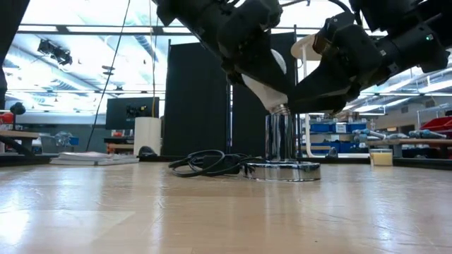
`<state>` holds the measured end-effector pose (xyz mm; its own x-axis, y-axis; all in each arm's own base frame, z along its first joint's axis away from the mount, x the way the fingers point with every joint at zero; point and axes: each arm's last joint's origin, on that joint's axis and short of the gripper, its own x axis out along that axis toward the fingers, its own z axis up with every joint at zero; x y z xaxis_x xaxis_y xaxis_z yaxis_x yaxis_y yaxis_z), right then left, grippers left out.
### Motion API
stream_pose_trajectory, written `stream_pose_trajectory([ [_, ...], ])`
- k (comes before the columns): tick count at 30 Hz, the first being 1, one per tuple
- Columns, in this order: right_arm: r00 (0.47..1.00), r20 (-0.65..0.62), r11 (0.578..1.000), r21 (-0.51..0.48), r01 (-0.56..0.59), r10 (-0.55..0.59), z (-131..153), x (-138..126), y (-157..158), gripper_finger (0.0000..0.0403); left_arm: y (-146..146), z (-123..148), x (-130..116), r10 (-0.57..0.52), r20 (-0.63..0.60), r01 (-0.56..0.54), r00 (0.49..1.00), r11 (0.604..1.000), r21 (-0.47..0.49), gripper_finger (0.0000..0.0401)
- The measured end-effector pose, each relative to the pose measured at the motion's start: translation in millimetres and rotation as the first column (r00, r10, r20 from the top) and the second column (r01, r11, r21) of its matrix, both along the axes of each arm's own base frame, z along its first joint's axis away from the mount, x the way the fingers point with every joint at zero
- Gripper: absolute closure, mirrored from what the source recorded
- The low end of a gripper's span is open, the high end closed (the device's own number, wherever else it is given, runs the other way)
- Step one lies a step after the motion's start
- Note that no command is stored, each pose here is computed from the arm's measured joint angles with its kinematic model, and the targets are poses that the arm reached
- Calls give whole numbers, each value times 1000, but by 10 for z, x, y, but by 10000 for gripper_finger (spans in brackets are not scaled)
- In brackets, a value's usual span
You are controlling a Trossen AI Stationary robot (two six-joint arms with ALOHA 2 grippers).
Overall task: Screw lightbulb
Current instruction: Insert the lightbulb into the silver lamp
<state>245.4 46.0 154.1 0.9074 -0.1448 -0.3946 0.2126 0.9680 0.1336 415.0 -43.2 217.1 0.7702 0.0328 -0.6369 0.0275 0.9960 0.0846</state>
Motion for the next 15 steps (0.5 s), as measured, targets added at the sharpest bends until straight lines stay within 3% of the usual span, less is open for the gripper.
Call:
stream_pose_trajectory([
  [15, 999, -36, 999, -28, -28, 27, -110, 49, -19, 104, 18, -17, 0, -106, -19, 107, 994, 993, 54, 142],
])
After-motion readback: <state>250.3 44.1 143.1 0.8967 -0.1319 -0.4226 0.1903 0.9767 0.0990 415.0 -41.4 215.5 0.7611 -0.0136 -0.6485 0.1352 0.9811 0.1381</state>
